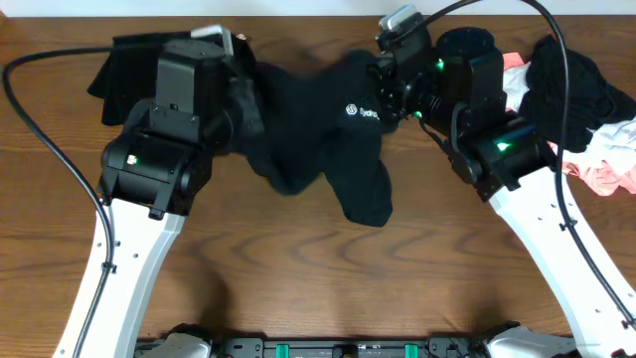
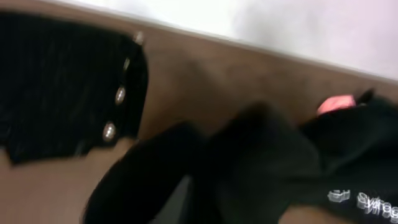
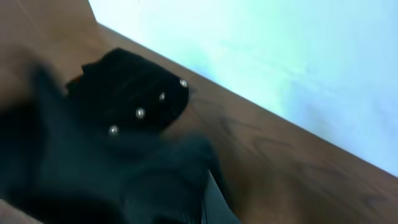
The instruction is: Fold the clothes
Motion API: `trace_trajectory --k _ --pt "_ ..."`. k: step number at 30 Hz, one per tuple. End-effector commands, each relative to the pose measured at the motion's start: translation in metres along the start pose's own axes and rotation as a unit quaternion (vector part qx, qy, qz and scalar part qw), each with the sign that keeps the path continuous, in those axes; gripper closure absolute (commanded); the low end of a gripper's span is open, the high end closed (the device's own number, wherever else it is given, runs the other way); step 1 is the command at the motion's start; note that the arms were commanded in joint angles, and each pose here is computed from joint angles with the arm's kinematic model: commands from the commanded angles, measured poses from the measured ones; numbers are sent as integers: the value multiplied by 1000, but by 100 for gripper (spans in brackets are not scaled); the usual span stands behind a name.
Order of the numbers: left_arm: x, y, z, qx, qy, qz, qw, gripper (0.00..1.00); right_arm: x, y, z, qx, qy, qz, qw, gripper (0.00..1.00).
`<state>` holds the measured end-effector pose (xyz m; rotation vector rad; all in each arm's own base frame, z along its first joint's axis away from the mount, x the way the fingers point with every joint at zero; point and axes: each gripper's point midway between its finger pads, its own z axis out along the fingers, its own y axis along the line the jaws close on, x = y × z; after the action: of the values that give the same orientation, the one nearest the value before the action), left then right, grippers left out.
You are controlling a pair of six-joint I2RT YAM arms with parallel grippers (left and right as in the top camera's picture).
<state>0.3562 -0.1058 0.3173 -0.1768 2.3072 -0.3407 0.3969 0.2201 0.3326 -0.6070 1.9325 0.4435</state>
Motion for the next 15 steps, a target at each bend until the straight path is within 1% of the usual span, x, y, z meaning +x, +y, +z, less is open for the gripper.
trace_trajectory --k 1,3,5,8,15 --pt "10 7 -4 -12 23 6 1000 84 -8 -6 -8 3 -11 -17 1000 99" --pt "23 10 0 -16 56 7 998 83 -7 -10 -9 8 -11 -15 1000 99" --pt "34 12 5 -20 82 11 996 75 -7 -15 -10 12 -10 -12 1000 99" --pt "51 14 16 -22 125 15 992 67 -5 -21 -11 19 -7 -9 1000 99" --pt "91 2 59 18 229 72 971 66 0 -34 -14 19 0 2 1000 99"
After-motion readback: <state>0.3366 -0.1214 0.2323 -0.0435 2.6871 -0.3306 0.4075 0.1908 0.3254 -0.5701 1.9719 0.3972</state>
